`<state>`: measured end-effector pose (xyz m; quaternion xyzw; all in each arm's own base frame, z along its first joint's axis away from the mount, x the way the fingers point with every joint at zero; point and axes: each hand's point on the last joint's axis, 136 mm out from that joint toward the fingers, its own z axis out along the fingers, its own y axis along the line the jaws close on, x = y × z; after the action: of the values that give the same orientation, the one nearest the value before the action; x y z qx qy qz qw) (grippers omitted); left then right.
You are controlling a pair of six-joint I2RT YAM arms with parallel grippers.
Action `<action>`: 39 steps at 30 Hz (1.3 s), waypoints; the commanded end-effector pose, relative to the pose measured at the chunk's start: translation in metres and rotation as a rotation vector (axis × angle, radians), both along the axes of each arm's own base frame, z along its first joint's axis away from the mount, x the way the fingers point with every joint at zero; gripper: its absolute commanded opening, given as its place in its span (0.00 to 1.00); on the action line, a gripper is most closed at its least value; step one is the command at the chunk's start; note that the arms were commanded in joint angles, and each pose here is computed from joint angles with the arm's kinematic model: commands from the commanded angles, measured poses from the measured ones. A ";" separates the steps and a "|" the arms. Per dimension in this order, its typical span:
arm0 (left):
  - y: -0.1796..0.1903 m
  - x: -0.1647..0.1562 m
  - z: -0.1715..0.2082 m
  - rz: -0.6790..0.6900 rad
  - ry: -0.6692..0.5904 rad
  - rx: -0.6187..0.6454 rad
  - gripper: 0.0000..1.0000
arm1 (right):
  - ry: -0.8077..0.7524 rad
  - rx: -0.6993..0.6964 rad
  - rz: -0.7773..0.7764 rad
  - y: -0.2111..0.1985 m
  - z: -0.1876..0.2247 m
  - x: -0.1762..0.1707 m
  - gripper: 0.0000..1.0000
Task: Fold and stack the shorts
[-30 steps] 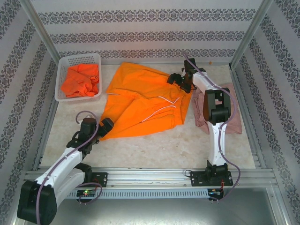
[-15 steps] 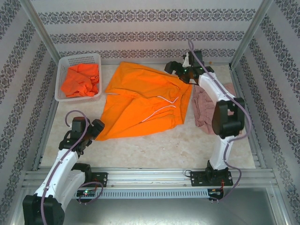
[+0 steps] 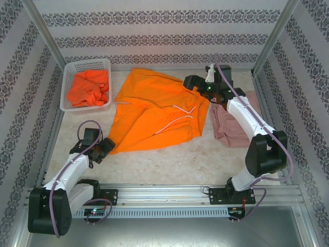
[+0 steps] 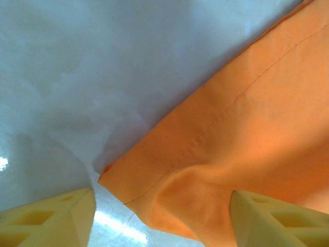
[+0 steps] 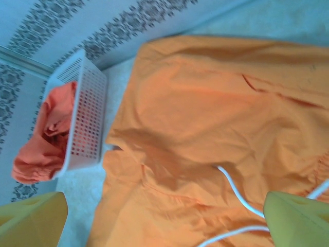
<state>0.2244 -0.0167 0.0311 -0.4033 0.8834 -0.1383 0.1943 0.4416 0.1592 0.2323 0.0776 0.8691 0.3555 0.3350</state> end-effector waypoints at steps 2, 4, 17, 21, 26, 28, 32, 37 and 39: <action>0.008 0.017 0.013 -0.002 -0.055 0.040 0.62 | -0.031 0.015 -0.004 -0.008 0.010 -0.010 0.98; 0.008 0.022 0.013 -0.008 -0.065 0.048 0.59 | -0.026 0.015 -0.006 -0.010 0.007 -0.013 0.98; 0.001 0.043 0.016 -0.045 -0.082 0.019 0.18 | 0.094 0.015 -0.033 -0.018 -0.031 -0.040 0.97; -0.002 0.052 0.039 -0.063 -0.141 0.013 0.02 | 0.197 0.003 -0.095 -0.025 -0.058 -0.062 0.93; -0.003 0.057 0.066 -0.067 -0.206 0.008 0.00 | 0.310 -0.041 -0.175 -0.036 -0.096 -0.098 0.87; -0.002 0.058 0.073 -0.059 -0.237 0.011 0.00 | 0.341 -0.071 -0.208 -0.041 -0.112 -0.111 0.83; -0.002 0.058 0.076 -0.051 -0.257 0.007 0.00 | 0.404 -0.121 -0.224 -0.042 -0.139 -0.132 0.75; -0.005 0.060 0.069 -0.051 -0.249 -0.017 0.00 | 0.472 -0.115 -0.233 -0.035 -0.160 -0.146 0.72; -0.006 0.061 0.066 -0.050 -0.249 -0.025 0.00 | 0.488 -0.120 -0.257 -0.037 -0.166 -0.147 0.69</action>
<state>0.2846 -0.0237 0.1019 -0.3543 0.8646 -0.1955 0.2978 0.2963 0.1277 0.0774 0.2223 0.9285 0.2474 0.1652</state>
